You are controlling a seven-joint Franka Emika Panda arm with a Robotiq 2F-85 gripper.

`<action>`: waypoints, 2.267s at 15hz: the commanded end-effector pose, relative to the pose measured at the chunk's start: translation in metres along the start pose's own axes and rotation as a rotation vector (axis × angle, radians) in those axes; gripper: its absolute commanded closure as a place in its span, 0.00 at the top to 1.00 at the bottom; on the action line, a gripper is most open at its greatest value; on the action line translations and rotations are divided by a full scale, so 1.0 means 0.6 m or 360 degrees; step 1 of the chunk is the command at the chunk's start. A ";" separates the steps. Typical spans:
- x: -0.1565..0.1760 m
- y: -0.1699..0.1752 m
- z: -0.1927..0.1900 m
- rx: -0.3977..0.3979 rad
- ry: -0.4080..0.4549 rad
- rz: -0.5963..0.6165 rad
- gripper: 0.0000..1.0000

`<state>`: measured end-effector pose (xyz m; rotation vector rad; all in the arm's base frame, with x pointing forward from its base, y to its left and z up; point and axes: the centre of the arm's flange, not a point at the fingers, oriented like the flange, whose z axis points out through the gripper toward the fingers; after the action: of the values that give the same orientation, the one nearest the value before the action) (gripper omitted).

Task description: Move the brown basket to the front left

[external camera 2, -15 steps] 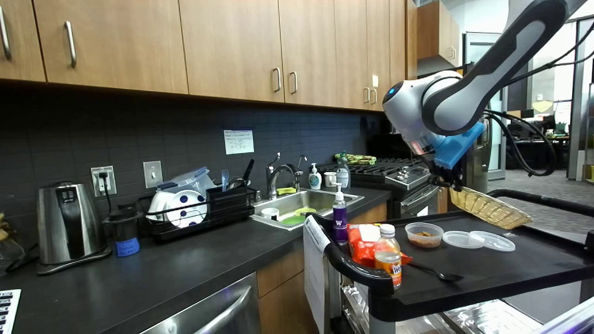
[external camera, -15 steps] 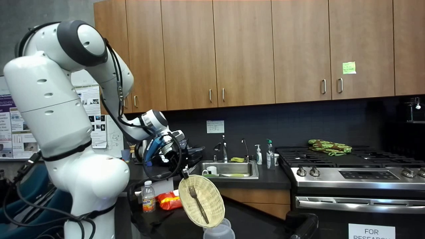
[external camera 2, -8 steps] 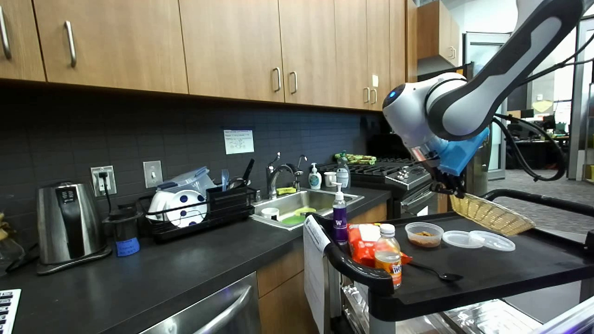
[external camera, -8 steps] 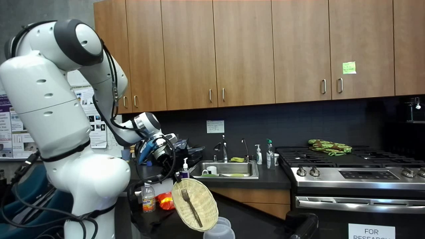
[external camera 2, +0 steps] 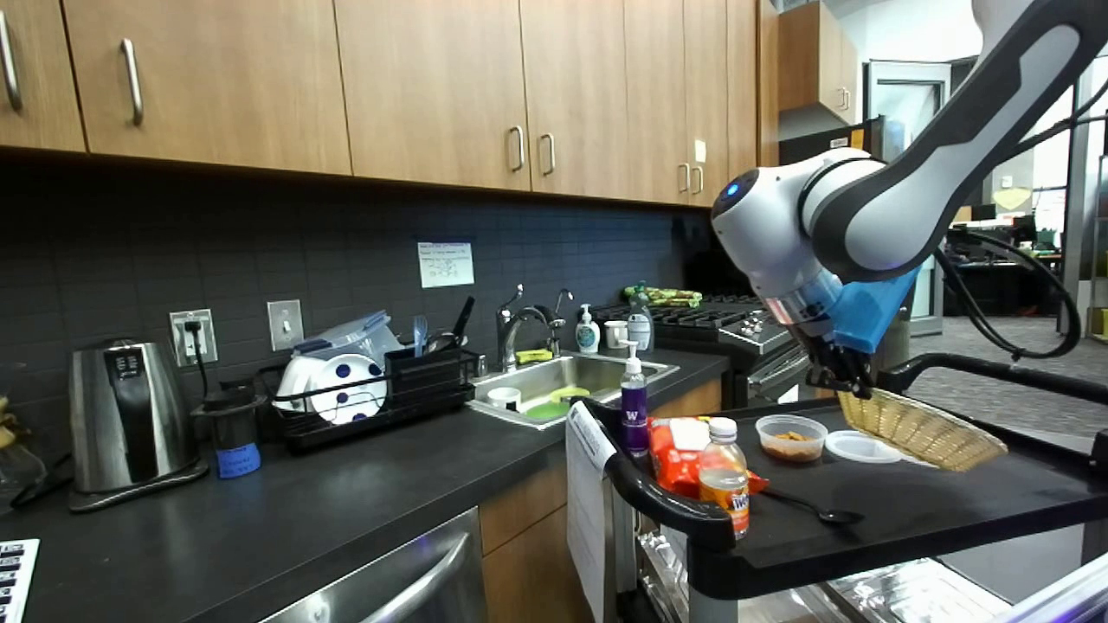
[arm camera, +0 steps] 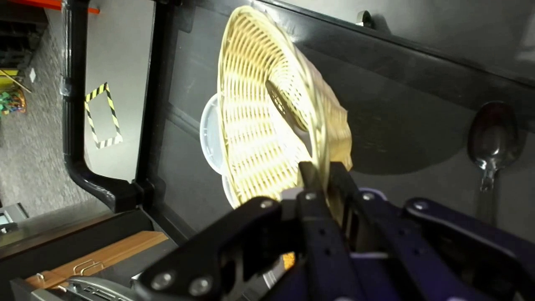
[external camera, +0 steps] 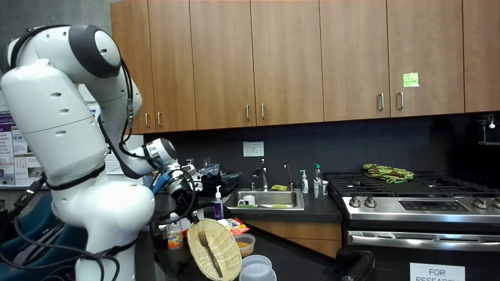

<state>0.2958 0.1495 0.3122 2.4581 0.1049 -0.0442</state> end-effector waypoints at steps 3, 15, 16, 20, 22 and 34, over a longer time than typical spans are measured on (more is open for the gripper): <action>-0.009 -0.052 0.017 0.0064 0.0048 -0.0091 0.03; -0.033 -0.136 0.039 0.0270 0.0071 -0.0223 0.45; -0.037 -0.140 0.041 0.0294 0.0057 -0.0222 0.51; -0.048 -0.134 0.028 0.0407 0.0039 -0.0182 0.78; -0.051 -0.116 0.010 0.0463 0.0052 -0.0126 0.92; -0.014 0.061 -0.027 0.0779 0.0048 0.0043 1.00</action>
<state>0.3059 0.1737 0.3260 2.9104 0.0995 -0.0277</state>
